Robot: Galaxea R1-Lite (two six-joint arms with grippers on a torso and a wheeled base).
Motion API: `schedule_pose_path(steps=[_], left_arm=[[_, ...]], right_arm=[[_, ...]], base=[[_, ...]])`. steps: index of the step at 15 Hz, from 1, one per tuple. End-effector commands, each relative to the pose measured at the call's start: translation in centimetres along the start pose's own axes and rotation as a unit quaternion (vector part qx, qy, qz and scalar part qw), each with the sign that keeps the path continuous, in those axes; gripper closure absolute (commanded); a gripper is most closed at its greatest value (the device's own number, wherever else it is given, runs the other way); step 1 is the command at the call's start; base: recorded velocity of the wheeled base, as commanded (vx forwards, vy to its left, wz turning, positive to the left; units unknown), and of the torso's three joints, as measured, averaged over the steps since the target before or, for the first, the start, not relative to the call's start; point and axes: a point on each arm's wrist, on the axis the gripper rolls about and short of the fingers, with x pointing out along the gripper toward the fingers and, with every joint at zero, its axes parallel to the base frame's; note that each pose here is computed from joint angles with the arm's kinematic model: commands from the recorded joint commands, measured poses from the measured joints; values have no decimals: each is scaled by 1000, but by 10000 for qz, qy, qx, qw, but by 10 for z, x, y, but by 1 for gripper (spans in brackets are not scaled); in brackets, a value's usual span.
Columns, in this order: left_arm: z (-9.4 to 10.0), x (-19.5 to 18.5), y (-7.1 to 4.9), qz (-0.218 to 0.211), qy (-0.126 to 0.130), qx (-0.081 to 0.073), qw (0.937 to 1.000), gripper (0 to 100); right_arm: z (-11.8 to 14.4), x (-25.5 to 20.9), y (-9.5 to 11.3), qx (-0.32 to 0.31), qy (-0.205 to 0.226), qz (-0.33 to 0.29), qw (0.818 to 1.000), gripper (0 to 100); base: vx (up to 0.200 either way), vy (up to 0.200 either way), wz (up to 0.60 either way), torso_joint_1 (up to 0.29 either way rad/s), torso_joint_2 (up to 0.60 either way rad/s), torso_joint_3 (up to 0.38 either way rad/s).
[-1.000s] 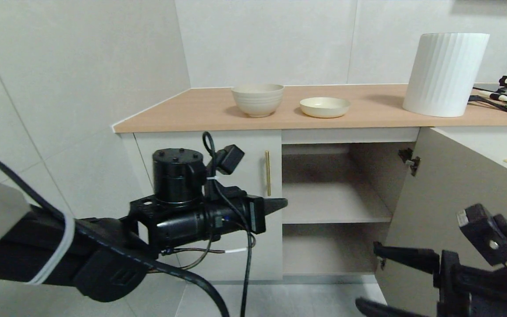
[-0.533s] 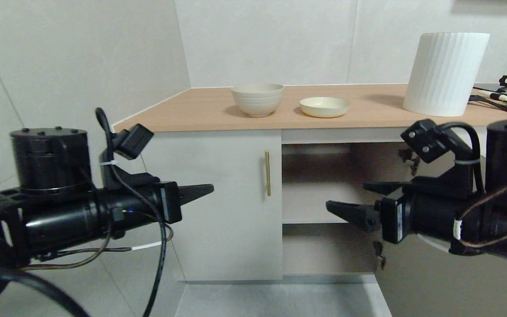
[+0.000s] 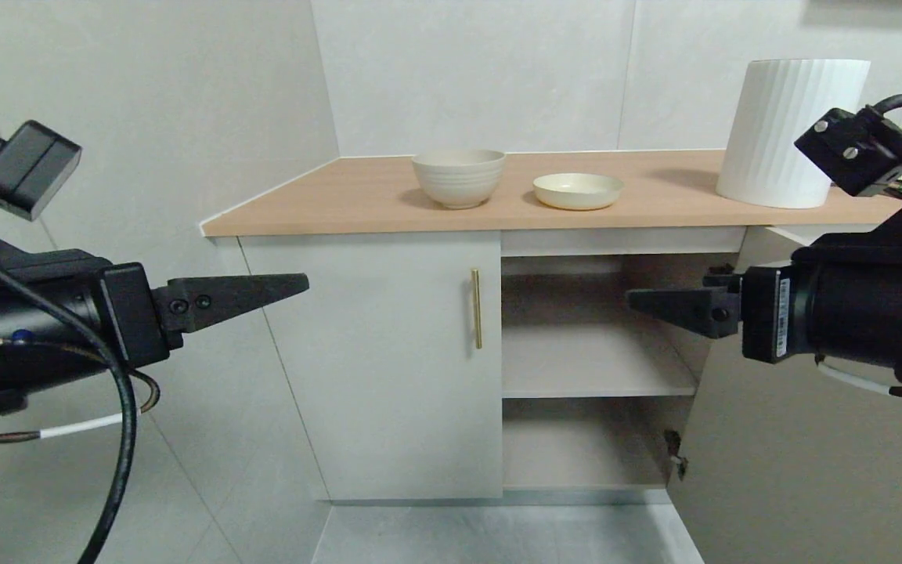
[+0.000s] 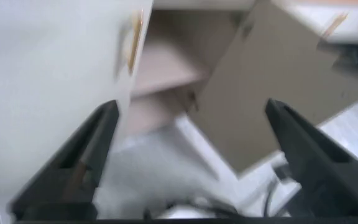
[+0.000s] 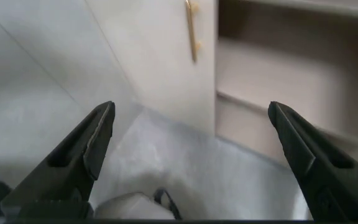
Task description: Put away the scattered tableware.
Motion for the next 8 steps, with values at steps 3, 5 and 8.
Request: schedule_pose_path(steps=[3,5,8], left_arm=[[-4,16,1,-173,-83,91,9998,0],[-1,10,-3,-217,-173,141,9995,0],[0,8,-4,-251,-206,168,9993,0]], right_arm=[[0,-17,-3,65,316,-136,9994,0],[-2,-17,-3,65,364,-162,9992,0],[-1,-29,-4,56,397,-122,9991,0]], base=[[0,0,0,0,0,0],[0,0,0,0,0,0],[200,0,0,-1,-1,5]])
